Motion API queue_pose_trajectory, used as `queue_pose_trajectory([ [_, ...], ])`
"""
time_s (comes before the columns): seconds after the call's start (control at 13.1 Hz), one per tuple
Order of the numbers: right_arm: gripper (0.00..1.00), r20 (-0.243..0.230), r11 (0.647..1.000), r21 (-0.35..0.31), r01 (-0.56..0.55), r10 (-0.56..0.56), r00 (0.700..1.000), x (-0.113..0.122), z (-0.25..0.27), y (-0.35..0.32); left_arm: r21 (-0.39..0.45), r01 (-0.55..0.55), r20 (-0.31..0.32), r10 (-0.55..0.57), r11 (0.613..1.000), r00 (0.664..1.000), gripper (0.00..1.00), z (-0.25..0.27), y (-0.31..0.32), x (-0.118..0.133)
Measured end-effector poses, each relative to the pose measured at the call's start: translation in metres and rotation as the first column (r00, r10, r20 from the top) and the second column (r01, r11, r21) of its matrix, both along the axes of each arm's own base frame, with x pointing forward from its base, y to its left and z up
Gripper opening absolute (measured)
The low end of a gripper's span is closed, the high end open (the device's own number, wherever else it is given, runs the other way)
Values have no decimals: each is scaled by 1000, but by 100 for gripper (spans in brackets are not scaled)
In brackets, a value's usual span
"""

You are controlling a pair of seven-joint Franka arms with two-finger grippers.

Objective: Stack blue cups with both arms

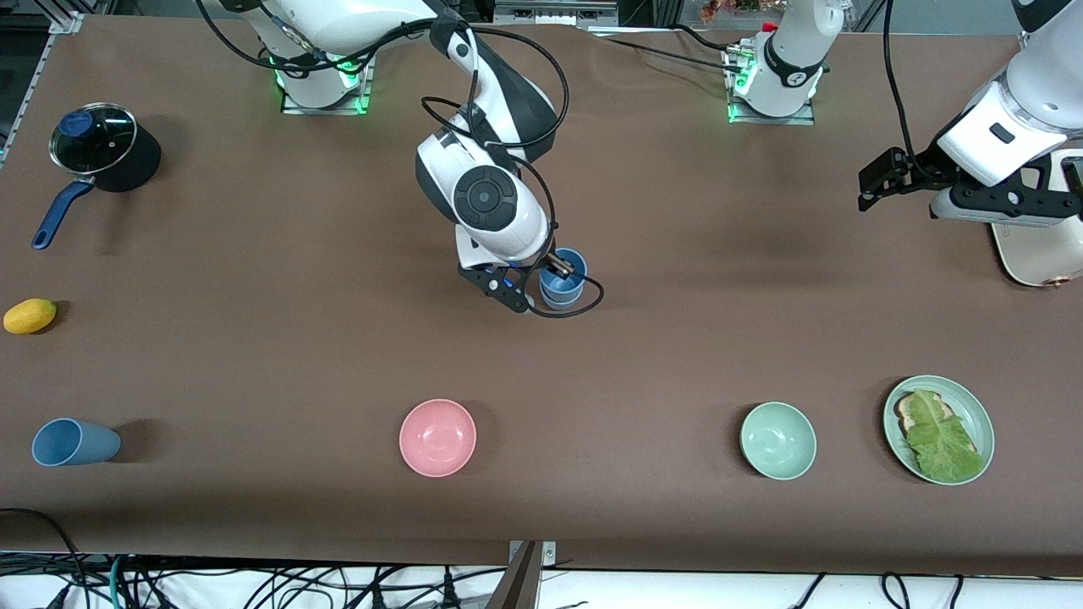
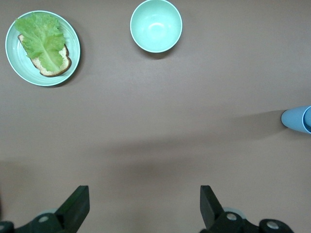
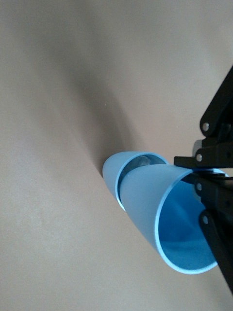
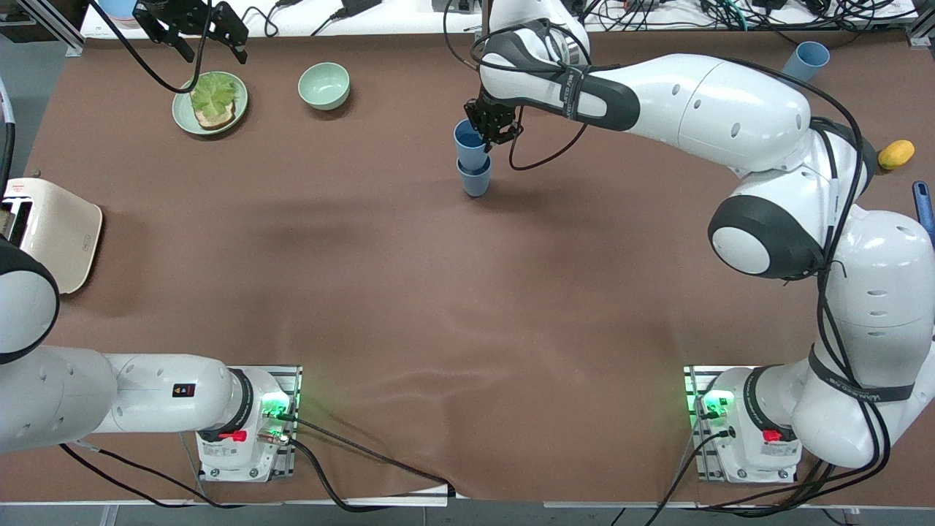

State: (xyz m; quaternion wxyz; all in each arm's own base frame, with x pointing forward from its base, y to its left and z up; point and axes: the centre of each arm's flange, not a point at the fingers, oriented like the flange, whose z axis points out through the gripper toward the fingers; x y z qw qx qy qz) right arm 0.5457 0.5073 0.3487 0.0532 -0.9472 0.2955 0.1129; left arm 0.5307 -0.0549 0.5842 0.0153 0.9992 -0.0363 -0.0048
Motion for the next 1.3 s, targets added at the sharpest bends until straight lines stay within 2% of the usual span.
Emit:
queue_pose_trajectory([
  [0.23, 5, -2, 1000, -1, -1, 1, 1000, -1, -1, 1, 0, 1, 0, -1, 1000, 1000, 100, 0, -1, 0],
  [0.31, 11, -3, 1000, -3, -1, 1, 1000, -1, -2, 1, 0, 1, 0, -1, 1000, 1000, 100, 0, -1, 0],
  [0.69, 68, -2, 1000, -11, 11, -11, 1000, 6, -2, -7, 0, 1, 0, -1, 1000, 1000, 100, 0, 0, 0],
  [0.84, 91, -7, 1000, -21, 15, -15, 1000, 18, 8, -24, 0, 0, 0, 0, 1000, 1000, 100, 0, 0, 0],
  [0.92, 100, -9, 1000, -19, -2, 1, 1000, 30, 19, -41, 0, 0, 0, 0, 1000, 1000, 100, 0, 0, 0],
  [0.99, 100, -21, 999, -19, -37, 36, 999, 42, 33, -66, 0, 0, 0, 0, 1000, 1000, 100, 0, 0, 0],
  [1.15, 100, -74, 991, -28, -132, 130, 989, 60, 62, -128, 0, 1, -5, -1, 1000, 1000, 100, 0, 0, -1],
  [1.3, 100, -92, 978, -45, -205, 200, 975, 77, 77, -189, 1, 2, -9, -2, 1000, 1000, 100, 0, -1, -1],
])
